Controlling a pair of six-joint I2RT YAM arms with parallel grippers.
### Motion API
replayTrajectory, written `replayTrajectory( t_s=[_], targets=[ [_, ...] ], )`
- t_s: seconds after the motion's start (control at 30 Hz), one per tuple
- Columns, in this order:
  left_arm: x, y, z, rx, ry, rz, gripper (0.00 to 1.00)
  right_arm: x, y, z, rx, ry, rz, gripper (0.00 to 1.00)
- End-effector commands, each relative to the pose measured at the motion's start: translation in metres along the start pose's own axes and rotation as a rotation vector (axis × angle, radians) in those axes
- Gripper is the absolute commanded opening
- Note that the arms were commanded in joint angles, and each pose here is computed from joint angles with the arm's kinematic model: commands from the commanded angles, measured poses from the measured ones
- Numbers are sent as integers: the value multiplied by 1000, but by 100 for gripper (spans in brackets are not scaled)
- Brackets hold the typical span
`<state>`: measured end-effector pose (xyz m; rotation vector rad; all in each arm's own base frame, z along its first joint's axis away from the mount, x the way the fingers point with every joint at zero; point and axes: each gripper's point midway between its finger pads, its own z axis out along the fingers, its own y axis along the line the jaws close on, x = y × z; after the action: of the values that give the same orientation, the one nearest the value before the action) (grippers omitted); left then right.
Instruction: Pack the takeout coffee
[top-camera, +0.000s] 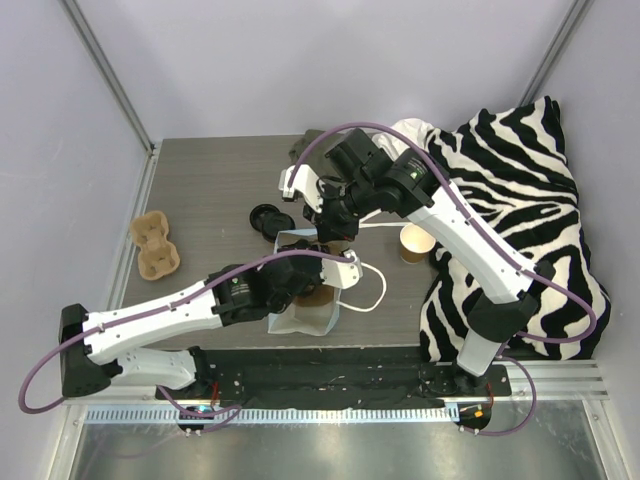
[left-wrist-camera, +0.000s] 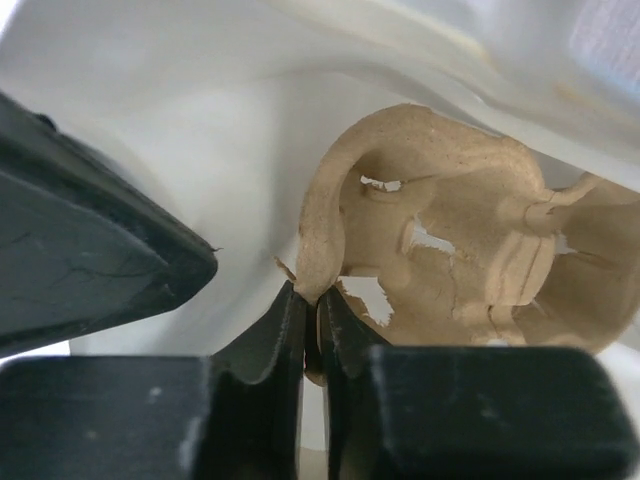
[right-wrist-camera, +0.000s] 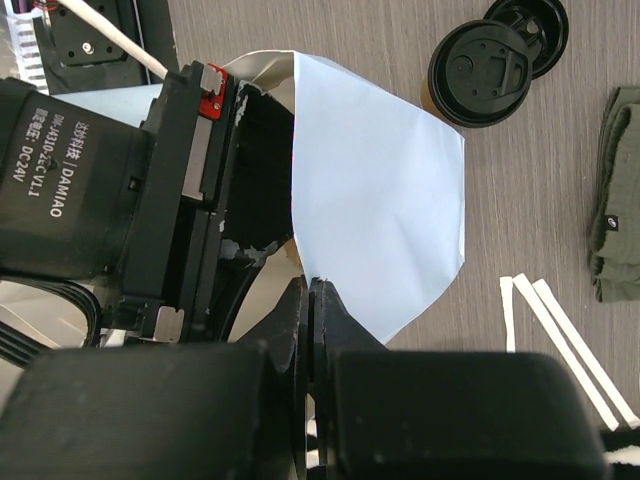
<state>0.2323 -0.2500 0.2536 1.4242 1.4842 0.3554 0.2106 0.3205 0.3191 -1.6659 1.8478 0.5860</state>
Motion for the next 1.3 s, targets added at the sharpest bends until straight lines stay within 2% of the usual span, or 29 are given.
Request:
replayTrajectory(
  t_s=[0.0, 0.2, 0.47, 0.6, 0.8, 1.03, 1.13, 1.27],
  targets=[
    [9, -13, 3, 72, 16, 4, 19, 1, 18, -15, -52, -21, -23, 1],
    [0, 0, -5, 66, -6, 4, 30, 4, 18, -14, -55, -13, -31, 1],
    [-25, 26, -27, 68, -85, -39, 53, 16, 13, -12, -50, 13, -33, 1],
    [-33, 37, -36, 54, -111, -43, 54, 19, 12, -11, -51, 22, -31, 1],
    [-54, 52, -66, 46, -233, -84, 55, 34, 8, -7, -49, 60, -39, 1],
    [-72, 70, -96, 83, -337, -195, 80, 40, -1, -6, -34, 61, -34, 1],
    [-70, 69, -96, 84, -325, -176, 80, 45, -3, -4, -26, 66, -30, 1],
    [-78, 77, -111, 104, -379, -239, 78, 51, -7, -4, 6, 79, -26, 1]
  ],
)
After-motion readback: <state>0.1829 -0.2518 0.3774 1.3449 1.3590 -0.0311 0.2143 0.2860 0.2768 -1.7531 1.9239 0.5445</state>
